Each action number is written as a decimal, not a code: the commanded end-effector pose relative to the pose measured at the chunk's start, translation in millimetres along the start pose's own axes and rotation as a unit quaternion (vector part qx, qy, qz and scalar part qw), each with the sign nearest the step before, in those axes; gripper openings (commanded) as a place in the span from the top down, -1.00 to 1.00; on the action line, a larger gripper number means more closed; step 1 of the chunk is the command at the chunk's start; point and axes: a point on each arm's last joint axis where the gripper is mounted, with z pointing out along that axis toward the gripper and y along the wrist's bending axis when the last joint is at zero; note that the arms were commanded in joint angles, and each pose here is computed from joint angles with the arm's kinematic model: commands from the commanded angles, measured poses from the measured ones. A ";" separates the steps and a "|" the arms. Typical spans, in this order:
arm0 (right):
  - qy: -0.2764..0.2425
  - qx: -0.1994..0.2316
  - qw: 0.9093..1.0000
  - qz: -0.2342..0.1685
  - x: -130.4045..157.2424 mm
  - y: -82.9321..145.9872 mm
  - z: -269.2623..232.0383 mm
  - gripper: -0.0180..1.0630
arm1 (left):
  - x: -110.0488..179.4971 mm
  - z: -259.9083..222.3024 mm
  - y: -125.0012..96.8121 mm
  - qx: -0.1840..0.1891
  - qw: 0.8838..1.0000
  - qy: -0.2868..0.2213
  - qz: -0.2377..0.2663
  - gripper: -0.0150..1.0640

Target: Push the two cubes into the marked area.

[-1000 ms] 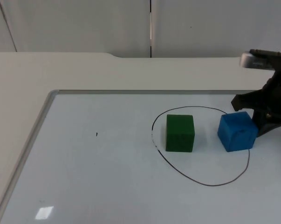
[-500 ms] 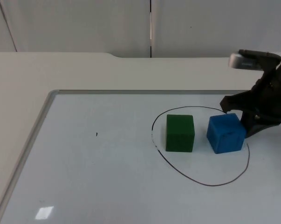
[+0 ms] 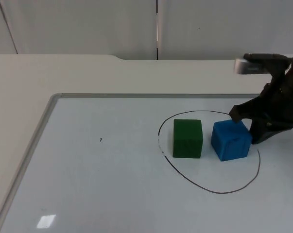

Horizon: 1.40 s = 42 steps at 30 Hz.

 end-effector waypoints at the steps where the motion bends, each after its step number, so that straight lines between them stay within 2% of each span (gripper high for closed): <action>1: -0.014 0.004 1.000 -0.007 -3.9 -1.3 -10.2 0.96 | -0.1 0.5 0.2 -0.002 1.000 -0.006 0.000 0.97; 6: -0.070 0.010 0.997 -0.005 -12.5 -6.0 -53.0 0.96 | -0.1 0.5 0.2 -0.002 1.000 -0.006 0.000 0.97; 9: -0.131 0.023 0.991 -0.029 -15.9 -1.7 -100.7 0.96 | -0.1 0.5 0.6 -0.004 1.000 -0.006 0.001 0.97; 10: -0.131 0.023 0.991 -0.029 -15.9 -1.7 -100.7 0.96 | -0.1 0.5 0.6 -0.004 1.000 -0.006 0.001 0.97; 13: -0.198 0.028 0.979 -0.042 -13.7 4.8 -150.0 0.96 | -0.1 0.5 0.6 -0.004 1.000 -0.006 0.001 0.97; 14: -0.198 0.028 0.979 -0.042 -13.7 4.8 -150.0 0.96 | -0.1 0.5 0.6 -0.004 1.000 -0.006 0.001 0.97; 15: -0.216 0.030 0.975 -0.049 -11.8 6.8 -163.9 0.96 | -0.1 0.5 0.6 -0.004 1.000 -0.006 0.001 0.97; 18: -0.283 0.035 0.956 -0.073 -0.4 14.8 -214.7 0.96 | -0.1 0.5 1.1 -0.007 1.000 -0.006 0.003 0.97; 19: -0.283 0.035 0.956 -0.073 -0.4 14.8 -214.7 0.96 | -0.1 0.5 1.1 -0.007 1.000 -0.006 0.003 0.97; 25: -0.360 0.039 0.928 -0.090 23.9 23.4 -273.2 0.96 | -0.1 0.5 2.5 -0.014 1.000 -0.006 0.007 0.97; 27: -0.364 0.041 0.926 -0.094 26.1 23.8 -276.3 0.96 | -0.1 0.5 2.5 -0.014 1.000 -0.006 0.007 0.97; 31: -0.388 0.045 0.915 -0.104 47.2 25.9 -291.0 0.96 | -0.1 0.5 2.5 -0.014 1.000 -0.006 0.007 0.97; 36: -0.391 0.049 0.913 -0.107 73.5 24.6 -285.4 0.96 | -0.1 0.5 2.5 -0.014 1.000 -0.006 0.007 0.97; 42: -0.380 0.051 0.917 -0.111 108.9 22.6 -272.8 0.96 | -0.1 0.5 2.7 -0.016 1.000 -0.006 0.008 0.97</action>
